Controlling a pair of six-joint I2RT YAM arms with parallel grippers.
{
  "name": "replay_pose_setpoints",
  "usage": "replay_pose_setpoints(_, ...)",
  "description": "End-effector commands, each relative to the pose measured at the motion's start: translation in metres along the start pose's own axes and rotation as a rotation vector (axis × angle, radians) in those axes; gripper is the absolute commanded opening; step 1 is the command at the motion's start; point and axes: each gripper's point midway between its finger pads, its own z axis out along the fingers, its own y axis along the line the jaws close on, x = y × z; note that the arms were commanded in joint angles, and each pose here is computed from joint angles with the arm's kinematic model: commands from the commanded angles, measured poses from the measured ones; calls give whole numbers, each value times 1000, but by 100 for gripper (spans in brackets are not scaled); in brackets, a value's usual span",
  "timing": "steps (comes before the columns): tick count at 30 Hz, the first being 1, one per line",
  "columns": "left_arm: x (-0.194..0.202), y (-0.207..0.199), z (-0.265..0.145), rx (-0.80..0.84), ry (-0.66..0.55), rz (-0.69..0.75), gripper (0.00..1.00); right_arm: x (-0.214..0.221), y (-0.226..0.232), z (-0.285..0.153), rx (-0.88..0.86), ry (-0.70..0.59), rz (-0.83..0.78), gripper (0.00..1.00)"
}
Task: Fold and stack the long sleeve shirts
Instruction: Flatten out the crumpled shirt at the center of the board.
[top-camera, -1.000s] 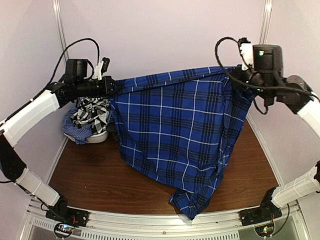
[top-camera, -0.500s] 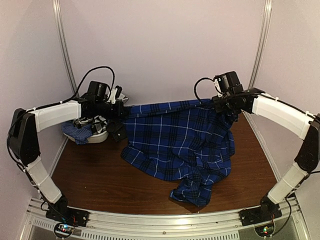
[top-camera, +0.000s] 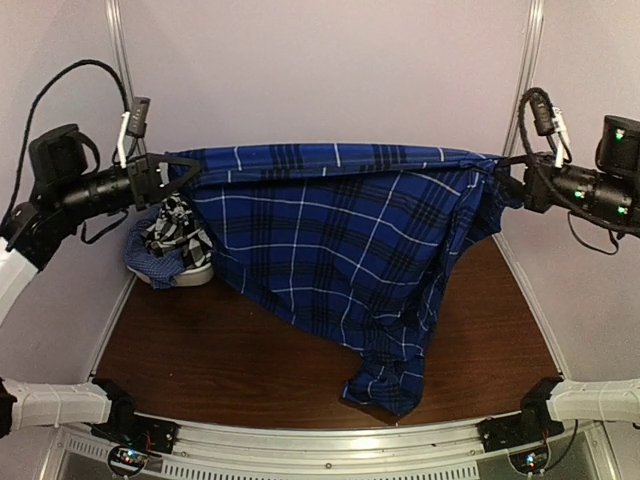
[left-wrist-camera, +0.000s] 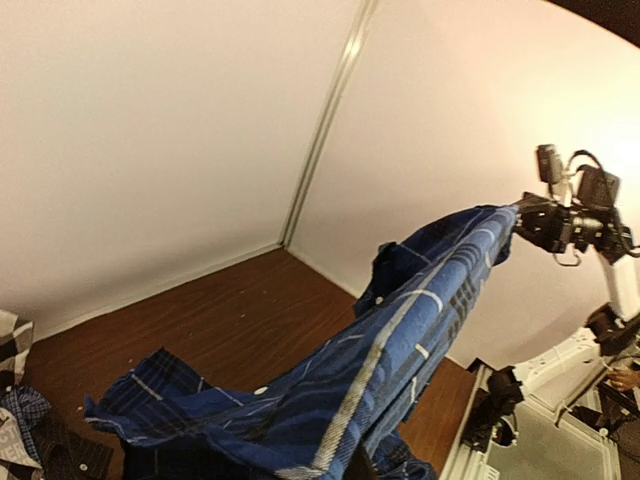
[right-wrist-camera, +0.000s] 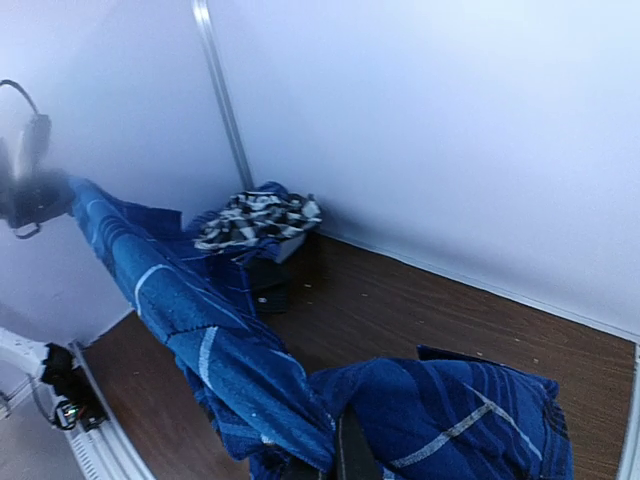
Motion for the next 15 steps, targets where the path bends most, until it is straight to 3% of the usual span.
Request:
replay_pose_setpoints(1,-6,-53,-58,104,-56,-11,0,-16,55,-76,-280,-69,61,0)
replay_pose_setpoints(5,-27,-89,-101,152,-160,16,0,-39,72,-123,-354,-168,60,0)
replay_pose_setpoints(8,-32,-90,-105,142,-179,-11,0,-41,62,-118,-295,-162,93,0)
replay_pose_setpoints(15,9,12,-30,-142,-56,-184,0,4,-37,-25,224,8,148,0)
